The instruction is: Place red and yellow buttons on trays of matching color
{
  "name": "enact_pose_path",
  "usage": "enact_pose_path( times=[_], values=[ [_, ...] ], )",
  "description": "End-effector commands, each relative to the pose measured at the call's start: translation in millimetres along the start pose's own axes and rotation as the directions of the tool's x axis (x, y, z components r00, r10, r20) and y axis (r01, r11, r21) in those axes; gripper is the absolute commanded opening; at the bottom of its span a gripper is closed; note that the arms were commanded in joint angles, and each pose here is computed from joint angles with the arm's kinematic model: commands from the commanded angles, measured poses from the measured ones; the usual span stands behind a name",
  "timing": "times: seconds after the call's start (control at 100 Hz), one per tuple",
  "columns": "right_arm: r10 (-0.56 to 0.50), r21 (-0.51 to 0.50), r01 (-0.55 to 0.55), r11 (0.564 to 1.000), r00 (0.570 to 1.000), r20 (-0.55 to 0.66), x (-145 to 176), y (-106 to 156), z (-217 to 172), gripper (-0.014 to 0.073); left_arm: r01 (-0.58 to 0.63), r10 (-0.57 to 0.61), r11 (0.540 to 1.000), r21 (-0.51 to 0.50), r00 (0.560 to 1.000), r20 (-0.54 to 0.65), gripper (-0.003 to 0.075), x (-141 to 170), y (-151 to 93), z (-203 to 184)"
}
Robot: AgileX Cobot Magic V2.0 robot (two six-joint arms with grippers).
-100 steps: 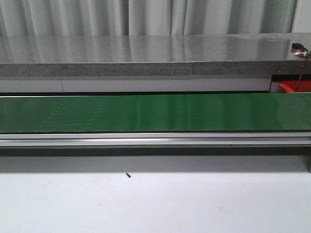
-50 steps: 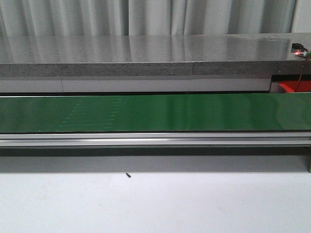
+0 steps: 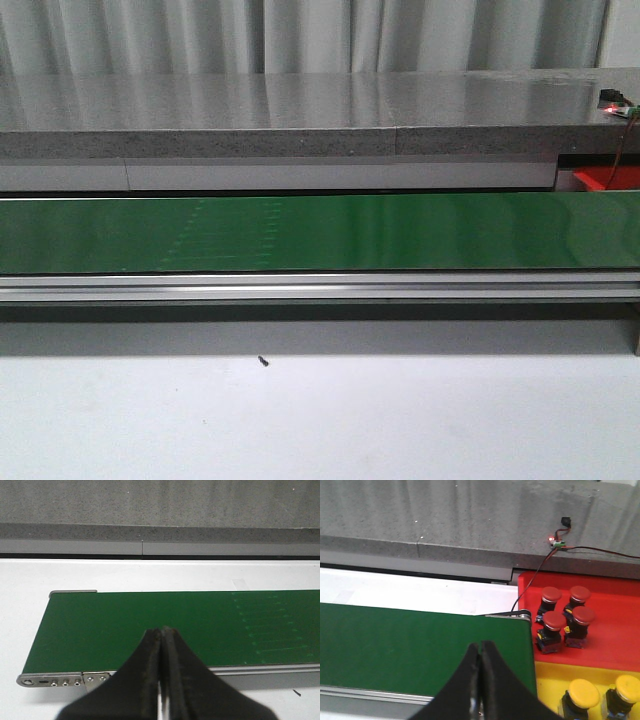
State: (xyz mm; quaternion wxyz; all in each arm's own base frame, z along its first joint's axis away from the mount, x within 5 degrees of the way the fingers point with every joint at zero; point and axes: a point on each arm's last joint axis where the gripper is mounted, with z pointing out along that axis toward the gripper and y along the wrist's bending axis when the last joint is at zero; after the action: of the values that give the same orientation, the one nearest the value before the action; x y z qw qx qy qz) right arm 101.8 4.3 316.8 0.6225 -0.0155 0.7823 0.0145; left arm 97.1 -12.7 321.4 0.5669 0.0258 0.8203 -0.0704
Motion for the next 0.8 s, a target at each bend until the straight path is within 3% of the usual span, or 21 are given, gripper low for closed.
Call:
enact_pose_path(
  times=[0.0,0.38,0.79],
  values=[
    [0.0,0.021,-0.003,1.0,0.991,0.137,0.0,-1.9,-13.8,-0.0068,0.011,-0.011,1.0,-0.002,0.995,0.097,-0.002,-14.4,-0.5,-3.7],
    [0.001,0.017,-0.006,1.0,0.97,0.245,85.8,-1.6,-33.6,-0.0068,0.011,-0.011,1.0,-0.002,0.995,0.097,-0.002,-14.4,-0.5,-3.7],
    [0.002,0.011,-0.005,1.0,0.964,0.268,118.7,-1.1,-20.9,-0.0068,0.012,-0.012,1.0,-0.002,0.996,0.093,-0.002,-14.2,-0.5,-3.2]
  ],
)
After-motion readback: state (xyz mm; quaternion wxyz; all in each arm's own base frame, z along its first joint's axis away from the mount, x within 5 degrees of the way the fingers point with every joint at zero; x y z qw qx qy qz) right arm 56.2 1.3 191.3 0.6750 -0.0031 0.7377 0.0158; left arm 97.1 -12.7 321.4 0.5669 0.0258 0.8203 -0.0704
